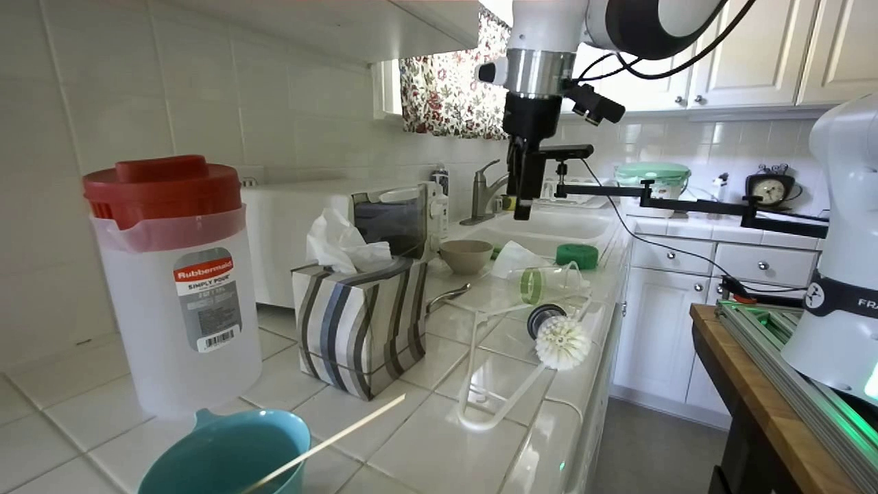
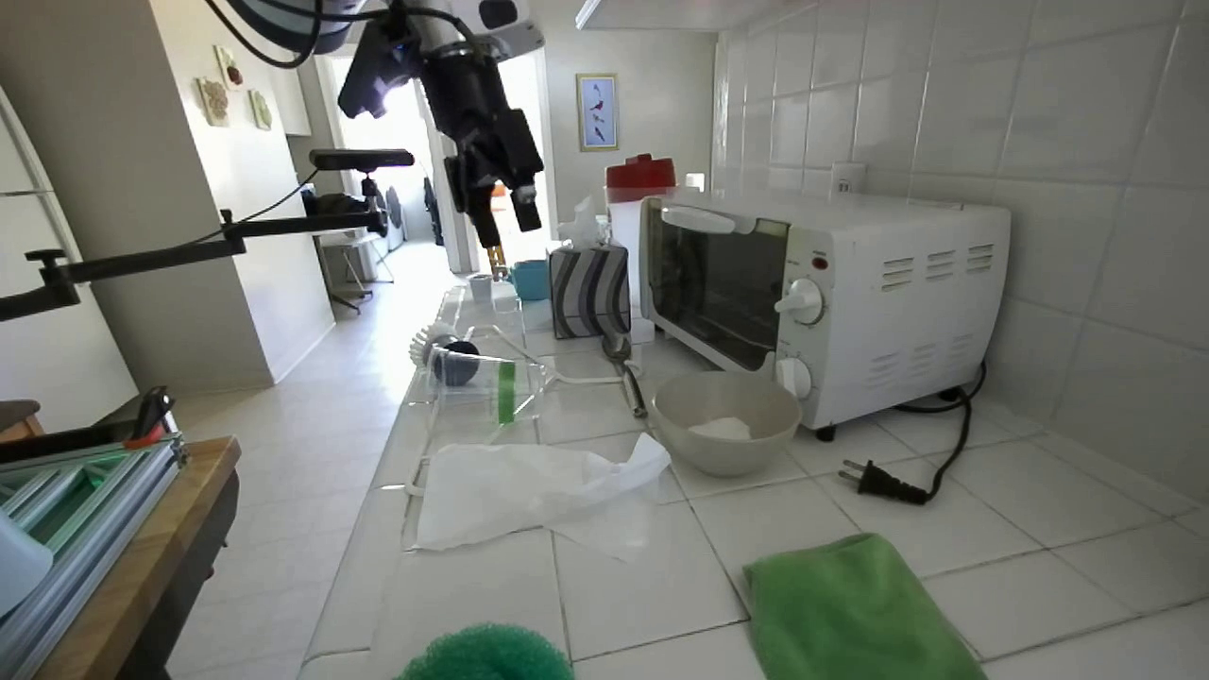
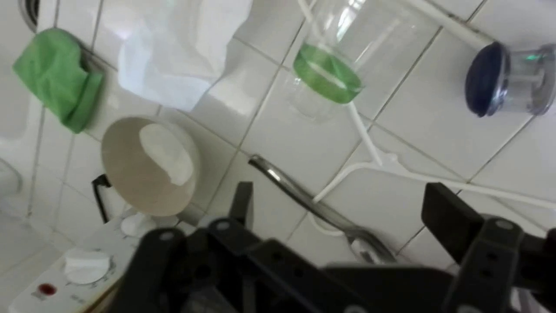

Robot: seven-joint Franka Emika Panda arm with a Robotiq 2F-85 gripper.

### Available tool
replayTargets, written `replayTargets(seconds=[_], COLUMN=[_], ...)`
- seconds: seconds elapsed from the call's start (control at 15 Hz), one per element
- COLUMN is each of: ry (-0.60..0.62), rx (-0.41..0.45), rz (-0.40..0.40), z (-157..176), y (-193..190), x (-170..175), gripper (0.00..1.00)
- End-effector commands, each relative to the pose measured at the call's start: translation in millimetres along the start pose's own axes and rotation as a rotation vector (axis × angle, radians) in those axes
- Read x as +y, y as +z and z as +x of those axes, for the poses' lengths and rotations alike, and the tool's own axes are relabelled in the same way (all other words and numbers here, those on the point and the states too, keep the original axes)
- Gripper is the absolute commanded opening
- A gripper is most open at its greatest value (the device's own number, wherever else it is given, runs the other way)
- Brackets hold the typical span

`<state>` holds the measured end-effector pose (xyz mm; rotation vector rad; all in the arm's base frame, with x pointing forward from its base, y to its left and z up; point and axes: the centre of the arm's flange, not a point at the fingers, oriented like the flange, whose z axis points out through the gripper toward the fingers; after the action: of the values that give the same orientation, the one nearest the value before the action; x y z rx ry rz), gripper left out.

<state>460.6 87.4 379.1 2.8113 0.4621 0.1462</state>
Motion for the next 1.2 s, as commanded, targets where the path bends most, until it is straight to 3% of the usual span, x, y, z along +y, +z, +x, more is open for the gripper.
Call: replayTargets(seconds=[0.0,0.2,0.33,0.67,0.73,0.8,1.0,1.13], ry=[-0.136,-0.195,-0.27,-0.457,-0.463,-0.423,-0.46,-0.532], rx=[-0.134,-0.259,-0.292,-0.255,-0.247,-0.276,-0.264,-0.201], rz=[0.03,-0.073,-0.149,-0.334,-0.401,-0.324,-0.373,-0.39], z=[-14,-33,-42,-47,-44,-42,-41,-40], y=[10,17,20,39,40,36,36,35], x=[-3,-3,-2,-9,-11,-11,-13,-21], gripper=[1.0,1.0,1.0,1.0,1.0,1.0,1.0,1.0])
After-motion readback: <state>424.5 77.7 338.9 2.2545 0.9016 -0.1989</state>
